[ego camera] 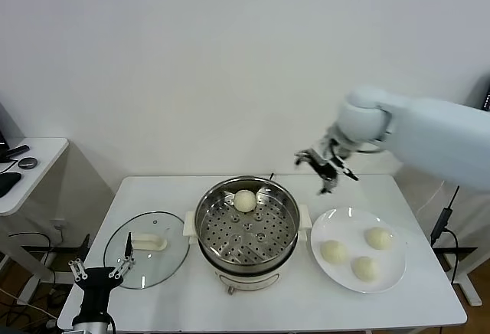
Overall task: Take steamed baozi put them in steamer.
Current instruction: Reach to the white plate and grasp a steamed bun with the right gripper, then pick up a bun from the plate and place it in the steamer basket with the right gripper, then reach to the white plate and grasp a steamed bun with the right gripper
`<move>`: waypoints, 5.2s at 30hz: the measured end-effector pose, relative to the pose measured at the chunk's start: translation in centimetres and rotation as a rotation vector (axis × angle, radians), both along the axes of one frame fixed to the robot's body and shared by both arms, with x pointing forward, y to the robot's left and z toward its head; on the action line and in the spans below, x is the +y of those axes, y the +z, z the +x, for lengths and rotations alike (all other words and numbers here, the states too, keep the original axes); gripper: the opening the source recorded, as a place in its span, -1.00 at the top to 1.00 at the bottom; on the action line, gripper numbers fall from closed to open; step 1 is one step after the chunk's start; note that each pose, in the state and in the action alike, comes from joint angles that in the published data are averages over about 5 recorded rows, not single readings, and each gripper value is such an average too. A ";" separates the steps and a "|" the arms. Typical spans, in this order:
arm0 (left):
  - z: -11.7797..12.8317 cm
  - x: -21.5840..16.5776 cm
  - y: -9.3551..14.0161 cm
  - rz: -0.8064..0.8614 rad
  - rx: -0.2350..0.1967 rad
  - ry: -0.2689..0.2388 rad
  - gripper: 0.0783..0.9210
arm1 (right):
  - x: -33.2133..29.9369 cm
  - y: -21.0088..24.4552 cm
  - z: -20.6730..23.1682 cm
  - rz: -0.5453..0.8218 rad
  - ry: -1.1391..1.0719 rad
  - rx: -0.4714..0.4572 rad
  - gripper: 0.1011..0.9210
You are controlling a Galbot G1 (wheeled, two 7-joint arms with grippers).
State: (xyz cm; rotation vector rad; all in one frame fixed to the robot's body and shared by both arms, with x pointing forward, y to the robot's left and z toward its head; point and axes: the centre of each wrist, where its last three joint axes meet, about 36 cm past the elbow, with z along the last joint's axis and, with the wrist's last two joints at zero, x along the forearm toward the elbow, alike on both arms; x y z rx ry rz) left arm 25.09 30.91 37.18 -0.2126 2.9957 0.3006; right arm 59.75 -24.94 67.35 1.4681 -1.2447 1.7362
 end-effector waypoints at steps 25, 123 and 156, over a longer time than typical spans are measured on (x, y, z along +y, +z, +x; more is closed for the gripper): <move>-0.6 0.7 -0.2 0.022 0.012 0.030 -0.77 | -8.0 -14.5 -2.0 -0.015 -0.304 0.211 -0.76; 0.2 0.6 0.3 0.033 -0.033 0.048 -0.77 | 26.8 -7.5 -0.2 0.101 -0.161 0.175 -0.11; 1.6 0.2 0.1 0.037 -0.039 0.000 -0.77 | 7.5 3.1 -0.1 -0.003 -0.117 0.151 -0.76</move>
